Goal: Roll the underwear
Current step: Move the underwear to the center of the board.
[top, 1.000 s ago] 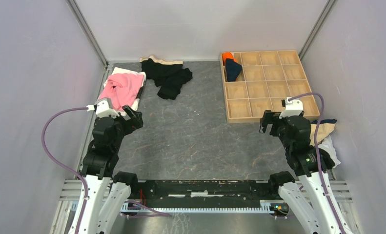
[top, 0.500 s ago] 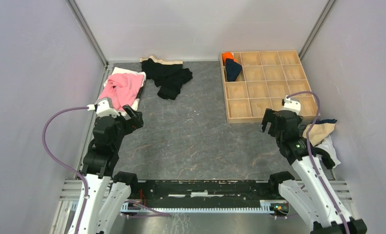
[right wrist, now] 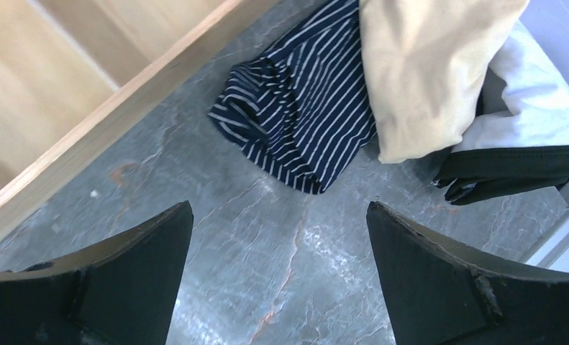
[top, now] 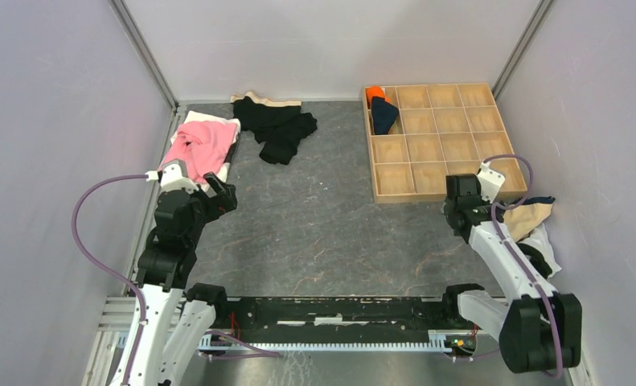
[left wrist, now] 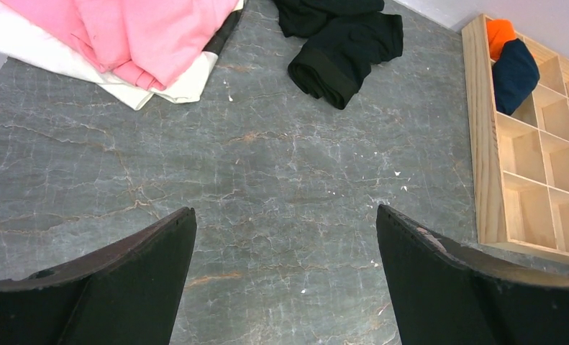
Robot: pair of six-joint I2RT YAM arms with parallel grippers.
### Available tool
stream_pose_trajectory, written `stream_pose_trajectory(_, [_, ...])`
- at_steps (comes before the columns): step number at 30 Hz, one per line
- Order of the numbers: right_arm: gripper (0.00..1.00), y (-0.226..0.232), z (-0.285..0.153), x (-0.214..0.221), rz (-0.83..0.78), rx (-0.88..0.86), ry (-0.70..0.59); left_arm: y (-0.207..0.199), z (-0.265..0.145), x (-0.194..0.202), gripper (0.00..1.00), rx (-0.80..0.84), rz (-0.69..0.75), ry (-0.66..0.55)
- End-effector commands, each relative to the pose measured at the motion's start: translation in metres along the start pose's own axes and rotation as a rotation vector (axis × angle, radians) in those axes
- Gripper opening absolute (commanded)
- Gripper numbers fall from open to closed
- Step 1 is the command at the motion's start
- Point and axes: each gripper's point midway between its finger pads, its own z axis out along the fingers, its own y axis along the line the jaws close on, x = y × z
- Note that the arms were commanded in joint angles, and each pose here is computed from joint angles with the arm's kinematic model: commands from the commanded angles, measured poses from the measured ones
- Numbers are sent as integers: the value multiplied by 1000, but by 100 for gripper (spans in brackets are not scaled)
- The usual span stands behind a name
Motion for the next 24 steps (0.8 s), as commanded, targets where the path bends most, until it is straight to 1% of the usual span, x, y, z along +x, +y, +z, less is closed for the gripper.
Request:
stream_pose_trajectory(1, [96, -6, 16, -27, 95, 105, -63, -9, 2, -6, 100, 40, -10, -22])
stream_pose_trajectory(5, [89, -8, 36, -18, 52, 135, -20, -11, 1, -6, 100, 50, -8, -23])
stream_pose_trajectory(7, [84, -10, 46, -11, 22, 163, 7, -12, 2, -5, 100, 52, -8, -20])
stream_pose_trajectory(10, [80, -25, 62, -3, 24, 225, 42, -13, 3, -4, 100, 56, -7, -15])
stream_pose_trajectory(13, [76, -31, 75, 9, 22, 230, 82, -13, 3, -3, 100, 57, -5, -11])
stream_pose_trajectory(14, [73, -32, 80, 13, 29, 227, 97, -13, 4, -3, 100, 57, -4, -8])
stream_pose_trajectory(18, [48, -29, 91, 25, 41, 179, 141, -13, 6, -1, 100, 53, -3, 2])
stream_pose_trajectory(19, [38, -27, 92, 28, 41, 163, 146, -12, 6, 0, 100, 52, -2, 5])
stream_pose_trajectory(20, [23, -25, 93, 29, 42, 150, 147, -13, 6, -1, 100, 53, -3, 5])
stream_pose_trajectory(21, [3, -23, 93, 29, 44, 141, 149, -13, 6, 0, 100, 51, -2, 8])
stream_pose_trajectory(22, [0, -22, 93, 29, 47, 135, 149, -12, 7, 0, 100, 49, -2, 8])
stream_pose_trajectory(24, [0, -21, 91, 27, 52, 121, 142, -12, 7, 0, 100, 46, -3, 6])
